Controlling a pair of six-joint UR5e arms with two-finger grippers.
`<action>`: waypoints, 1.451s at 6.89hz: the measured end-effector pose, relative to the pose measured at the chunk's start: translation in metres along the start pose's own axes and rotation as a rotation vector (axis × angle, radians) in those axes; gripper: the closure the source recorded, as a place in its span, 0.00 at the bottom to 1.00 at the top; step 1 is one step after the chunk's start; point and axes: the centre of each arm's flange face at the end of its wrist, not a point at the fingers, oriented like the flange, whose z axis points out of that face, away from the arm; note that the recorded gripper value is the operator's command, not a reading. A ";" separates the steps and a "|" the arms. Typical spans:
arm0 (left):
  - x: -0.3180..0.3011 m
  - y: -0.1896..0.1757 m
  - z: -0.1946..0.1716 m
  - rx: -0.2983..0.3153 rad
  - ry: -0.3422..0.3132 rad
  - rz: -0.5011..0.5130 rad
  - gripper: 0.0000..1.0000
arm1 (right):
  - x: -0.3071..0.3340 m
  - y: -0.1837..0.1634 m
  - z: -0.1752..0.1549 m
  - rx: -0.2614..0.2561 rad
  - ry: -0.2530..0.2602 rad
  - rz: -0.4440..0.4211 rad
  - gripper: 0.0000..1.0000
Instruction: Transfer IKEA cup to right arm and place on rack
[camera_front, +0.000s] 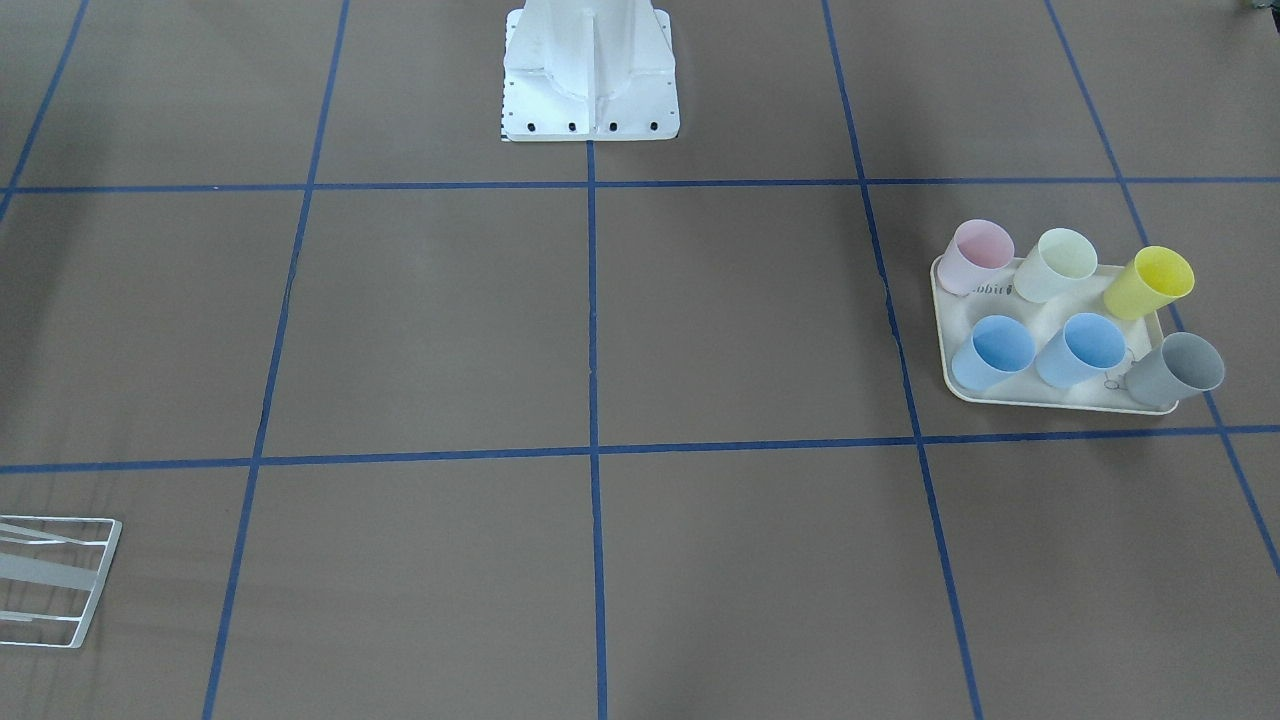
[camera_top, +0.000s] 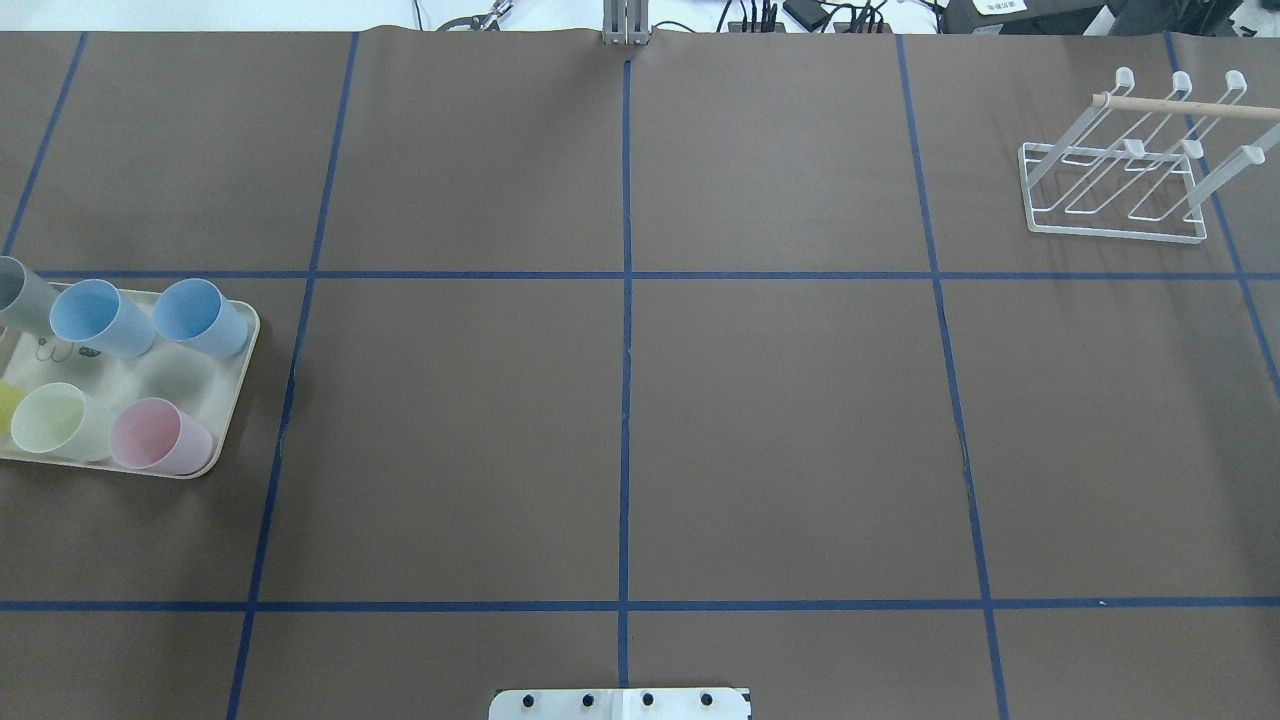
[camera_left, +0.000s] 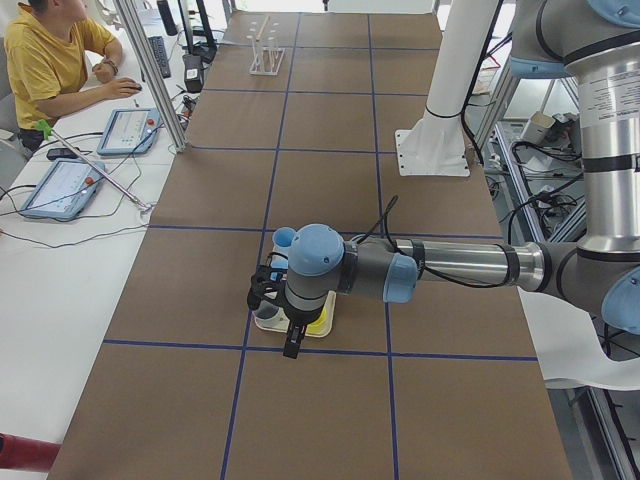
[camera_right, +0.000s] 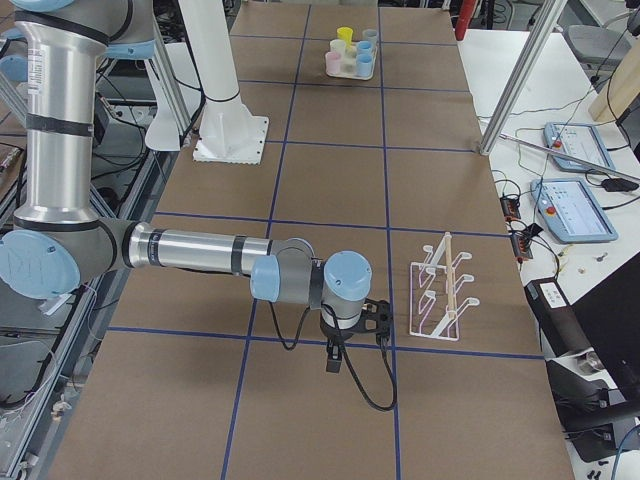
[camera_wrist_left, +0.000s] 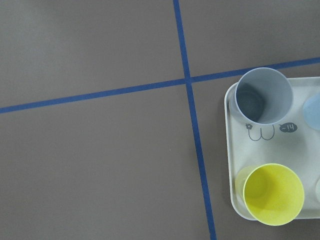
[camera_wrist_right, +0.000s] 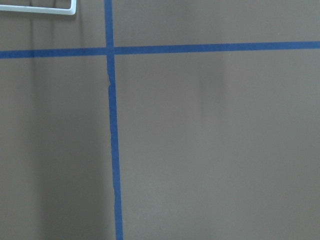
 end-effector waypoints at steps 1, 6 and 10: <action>0.002 -0.002 -0.002 0.013 0.000 0.013 0.00 | 0.000 0.000 0.000 0.000 0.000 0.000 0.00; 0.018 -0.011 -0.019 0.069 -0.006 0.066 0.00 | -0.008 -0.003 -0.006 0.013 -0.030 -0.014 0.00; 0.029 -0.027 -0.032 0.166 -0.012 0.148 0.00 | -0.035 -0.022 -0.037 0.219 -0.032 -0.187 0.00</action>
